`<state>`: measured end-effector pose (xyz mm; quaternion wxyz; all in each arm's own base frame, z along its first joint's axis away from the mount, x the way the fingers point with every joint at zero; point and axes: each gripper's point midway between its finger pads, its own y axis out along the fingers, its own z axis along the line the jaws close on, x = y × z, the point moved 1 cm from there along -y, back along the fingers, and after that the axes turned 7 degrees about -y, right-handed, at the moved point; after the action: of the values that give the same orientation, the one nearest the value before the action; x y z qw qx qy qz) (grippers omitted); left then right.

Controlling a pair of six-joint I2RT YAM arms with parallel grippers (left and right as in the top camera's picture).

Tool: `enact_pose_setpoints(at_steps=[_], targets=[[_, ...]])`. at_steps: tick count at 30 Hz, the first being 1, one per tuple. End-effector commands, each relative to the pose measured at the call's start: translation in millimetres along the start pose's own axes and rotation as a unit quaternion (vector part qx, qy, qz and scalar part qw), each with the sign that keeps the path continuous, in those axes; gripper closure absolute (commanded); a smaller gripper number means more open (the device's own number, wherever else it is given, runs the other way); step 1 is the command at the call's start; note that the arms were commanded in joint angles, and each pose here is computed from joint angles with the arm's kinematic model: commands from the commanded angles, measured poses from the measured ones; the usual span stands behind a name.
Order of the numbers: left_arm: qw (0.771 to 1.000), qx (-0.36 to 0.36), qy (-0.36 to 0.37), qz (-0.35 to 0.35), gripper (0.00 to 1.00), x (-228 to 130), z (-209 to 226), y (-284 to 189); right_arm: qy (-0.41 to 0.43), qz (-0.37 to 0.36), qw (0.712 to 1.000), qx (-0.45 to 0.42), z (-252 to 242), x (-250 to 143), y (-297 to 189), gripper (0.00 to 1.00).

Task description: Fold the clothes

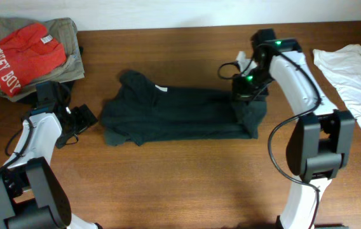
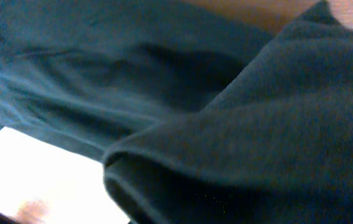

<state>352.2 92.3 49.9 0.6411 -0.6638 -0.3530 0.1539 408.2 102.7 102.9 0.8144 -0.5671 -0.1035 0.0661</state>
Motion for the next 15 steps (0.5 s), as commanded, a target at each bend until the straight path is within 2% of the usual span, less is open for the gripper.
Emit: enact_pose_setpoints(at_steps=[1, 6, 7, 8, 9, 10, 12, 15], targets=[[1.0, -0.001, -0.005, 0.003, 0.04, -3, 1, 1, -0.031, -0.002, 1.0, 0.004, 35, 3, 5, 0.92], [1.0, -0.001, -0.005, 0.003, 0.04, -3, 1, 1, -0.033, -0.013, 0.999, 0.009, 69, 9, 29, 0.85], [1.0, -0.001, -0.005, 0.003, 0.04, -3, 1, 1, -0.032, -0.015, 0.999, 0.01, 72, 10, 30, 0.78], [1.0, 0.0, -0.005, 0.005, 0.04, -4, 1, 1, -0.041, -0.019, 0.999, 0.011, 77, 12, 32, 0.55], [1.0, 0.0, -0.005, 0.005, 0.04, -4, 1, 1, -0.046, -0.022, 0.999, 0.012, 81, 13, 34, 0.45], [1.0, 0.0, -0.005, 0.004, 0.04, -4, 1, 1, -0.054, -0.025, 0.998, 0.013, 86, 15, 35, 0.27], [1.0, 0.0, -0.005, 0.004, 0.04, -4, 1, 1, -0.056, -0.027, 0.998, 0.014, 88, 15, 35, 0.13], [1.0, 0.0, -0.005, 0.005, 0.04, -4, 1, 1, -0.037, -0.03, 0.999, 0.01, 76, 19, 17, 0.09]])
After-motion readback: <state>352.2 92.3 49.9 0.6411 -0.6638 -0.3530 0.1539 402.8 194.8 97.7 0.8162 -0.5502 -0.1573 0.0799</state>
